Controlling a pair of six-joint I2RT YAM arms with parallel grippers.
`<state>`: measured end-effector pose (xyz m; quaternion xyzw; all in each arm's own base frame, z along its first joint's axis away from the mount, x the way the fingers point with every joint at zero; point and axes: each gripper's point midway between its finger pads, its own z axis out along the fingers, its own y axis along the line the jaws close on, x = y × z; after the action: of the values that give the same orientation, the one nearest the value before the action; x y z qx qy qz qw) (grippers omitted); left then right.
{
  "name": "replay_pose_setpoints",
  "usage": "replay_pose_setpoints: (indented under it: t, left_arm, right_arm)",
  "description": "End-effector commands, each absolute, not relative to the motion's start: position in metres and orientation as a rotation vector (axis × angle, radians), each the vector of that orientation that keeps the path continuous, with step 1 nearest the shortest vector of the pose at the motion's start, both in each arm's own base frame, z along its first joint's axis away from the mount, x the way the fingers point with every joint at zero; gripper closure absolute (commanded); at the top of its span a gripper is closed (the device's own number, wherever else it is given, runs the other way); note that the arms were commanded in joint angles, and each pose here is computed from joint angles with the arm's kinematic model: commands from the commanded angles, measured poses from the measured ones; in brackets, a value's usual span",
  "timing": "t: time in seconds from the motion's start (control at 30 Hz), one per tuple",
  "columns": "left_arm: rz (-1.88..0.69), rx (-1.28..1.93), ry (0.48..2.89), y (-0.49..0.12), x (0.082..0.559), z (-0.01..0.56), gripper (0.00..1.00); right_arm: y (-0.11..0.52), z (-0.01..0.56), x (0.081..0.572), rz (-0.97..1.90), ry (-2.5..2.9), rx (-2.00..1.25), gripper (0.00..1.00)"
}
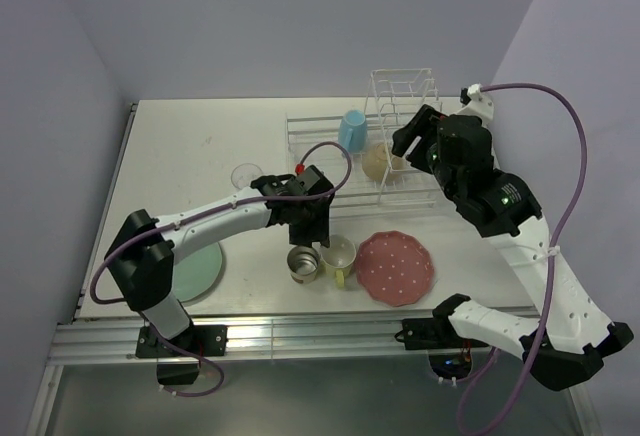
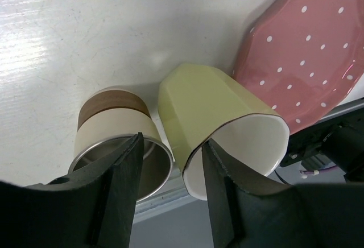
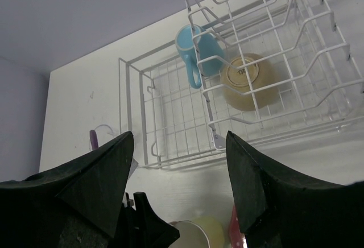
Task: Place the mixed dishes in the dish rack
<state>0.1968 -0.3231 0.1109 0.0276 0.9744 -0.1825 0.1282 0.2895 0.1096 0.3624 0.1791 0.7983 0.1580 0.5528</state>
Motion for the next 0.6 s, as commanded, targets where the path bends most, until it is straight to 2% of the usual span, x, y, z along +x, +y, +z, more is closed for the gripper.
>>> replay_pose_setpoints:
  t: [0.0, 0.2, 0.3, 0.33, 0.47, 0.57]
  left_arm:
    - [-0.552, 0.152, 2.805, -0.332, 0.203, 0.114, 0.50]
    - [-0.520, 0.212, 2.813, -0.339, 0.209, 0.100, 0.65]
    - [-0.519, 0.244, 2.807, -0.346, 0.214, 0.099, 0.75]
    - [-0.517, 0.250, 2.803, -0.348, 0.215, 0.101, 0.81]
    - [-0.496, 0.230, 2.799, -0.343, 0.216, 0.105, 0.85]
    - [-0.511, 0.212, 2.797, -0.339, 0.211, 0.103, 0.92]
  right_arm:
    - [0.102, 0.374, 0.284, 0.389, 1.842, 0.437, 0.27]
    - [0.102, 0.375, 0.281, 0.395, 1.848, 0.441, 0.27]
    - [0.102, 0.377, 0.281, 0.393, 1.848, 0.438, 0.28]
    - [0.102, 0.377, 0.282, 0.391, 1.852, 0.436, 0.28]
    - [0.102, 0.380, 0.282, 0.389, 1.847, 0.435, 0.28]
    - [0.102, 0.382, 0.284, 0.385, 1.845, 0.434, 0.28]
